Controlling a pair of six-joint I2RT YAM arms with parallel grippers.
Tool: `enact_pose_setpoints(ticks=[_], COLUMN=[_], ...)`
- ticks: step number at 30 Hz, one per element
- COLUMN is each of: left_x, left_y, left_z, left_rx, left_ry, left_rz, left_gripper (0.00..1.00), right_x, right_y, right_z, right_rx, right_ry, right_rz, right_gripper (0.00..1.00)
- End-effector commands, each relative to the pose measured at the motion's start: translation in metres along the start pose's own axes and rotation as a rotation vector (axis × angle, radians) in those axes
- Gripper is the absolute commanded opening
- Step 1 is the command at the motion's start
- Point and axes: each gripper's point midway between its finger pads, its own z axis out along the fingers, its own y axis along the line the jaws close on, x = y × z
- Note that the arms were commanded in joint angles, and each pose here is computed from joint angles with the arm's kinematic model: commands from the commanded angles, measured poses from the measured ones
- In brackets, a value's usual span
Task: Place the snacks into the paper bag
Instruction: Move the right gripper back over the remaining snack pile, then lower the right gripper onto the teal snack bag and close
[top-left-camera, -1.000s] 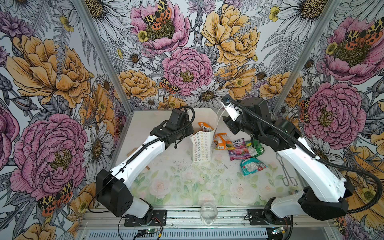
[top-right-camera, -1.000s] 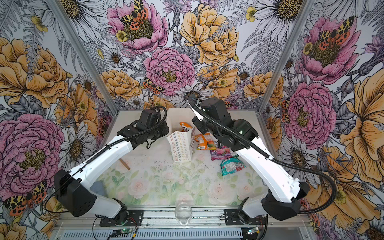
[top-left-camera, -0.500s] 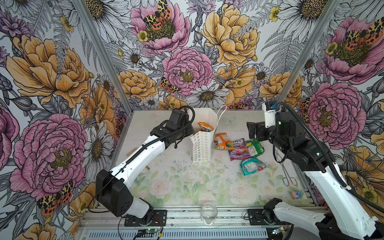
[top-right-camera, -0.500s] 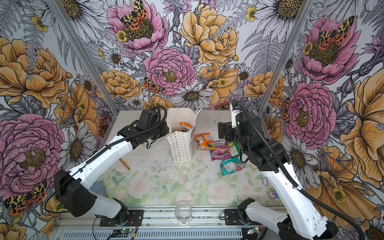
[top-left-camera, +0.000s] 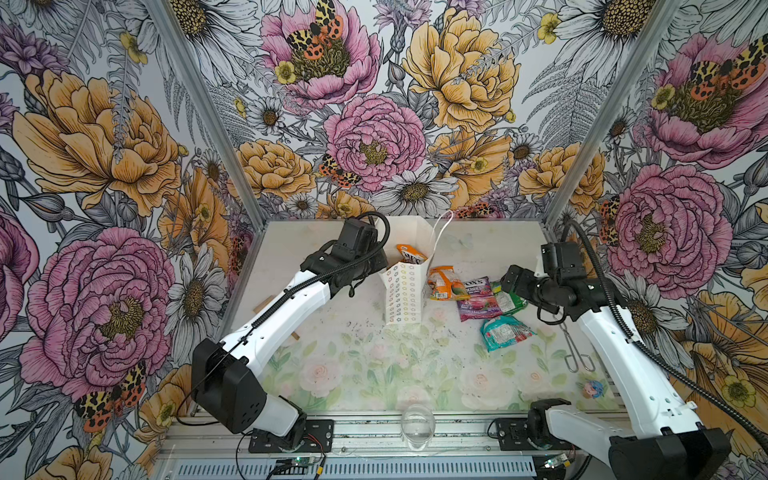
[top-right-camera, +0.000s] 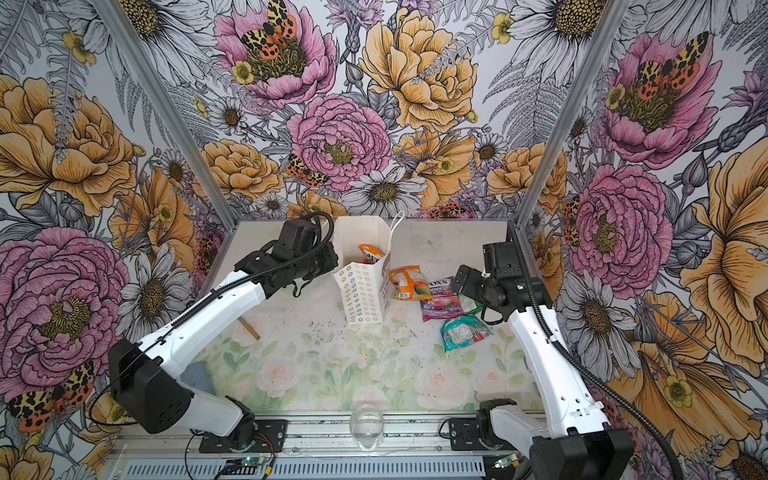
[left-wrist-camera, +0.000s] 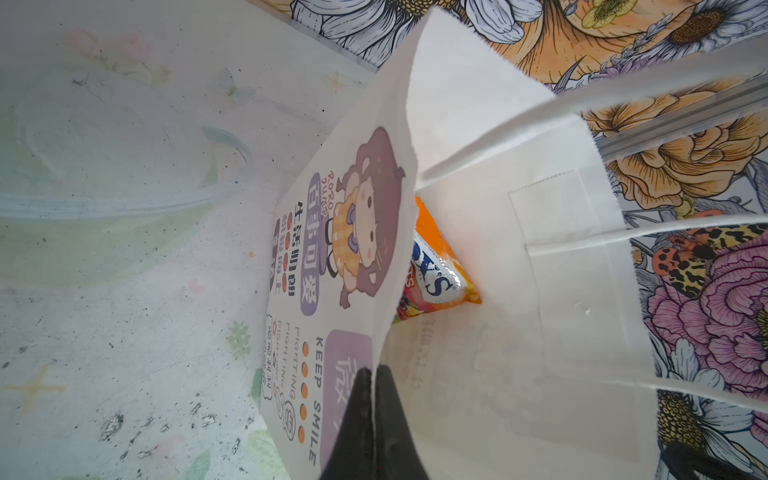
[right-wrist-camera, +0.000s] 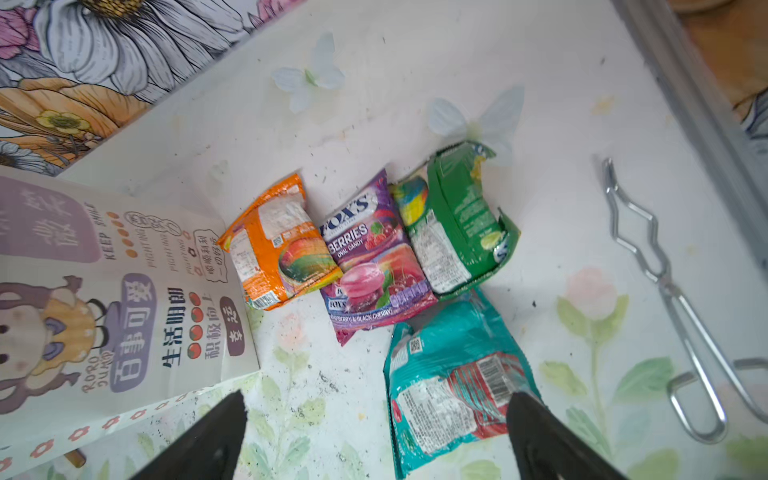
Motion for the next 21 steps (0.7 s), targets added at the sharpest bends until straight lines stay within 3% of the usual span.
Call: enact_pose_setpoints(ticks=[1, 6, 21], left_x=[-0.002, -0.003, -0.002], left_y=[0.0, 0.001, 0.001], left_z=[-0.004, -0.006, -0.005], left_rx=[0.012, 0.012, 0.015], left_ry=[0.001, -0.004, 0.001], left_rz=[0.005, 0.005, 0.0], left_gripper=[0.0, 0.0, 0.0], right_x=[0.02, 0.046, 0.088], right_y=[-0.01, -0.032, -0.058], right_z=[0.01, 0.027, 0.066], right_rx=[-0.014, -0.007, 0.029], right_ry=[0.072, 0.155, 0.243], right_rz=[0.109, 0.231, 0.325], right_gripper=[1.0, 1.0, 1.0])
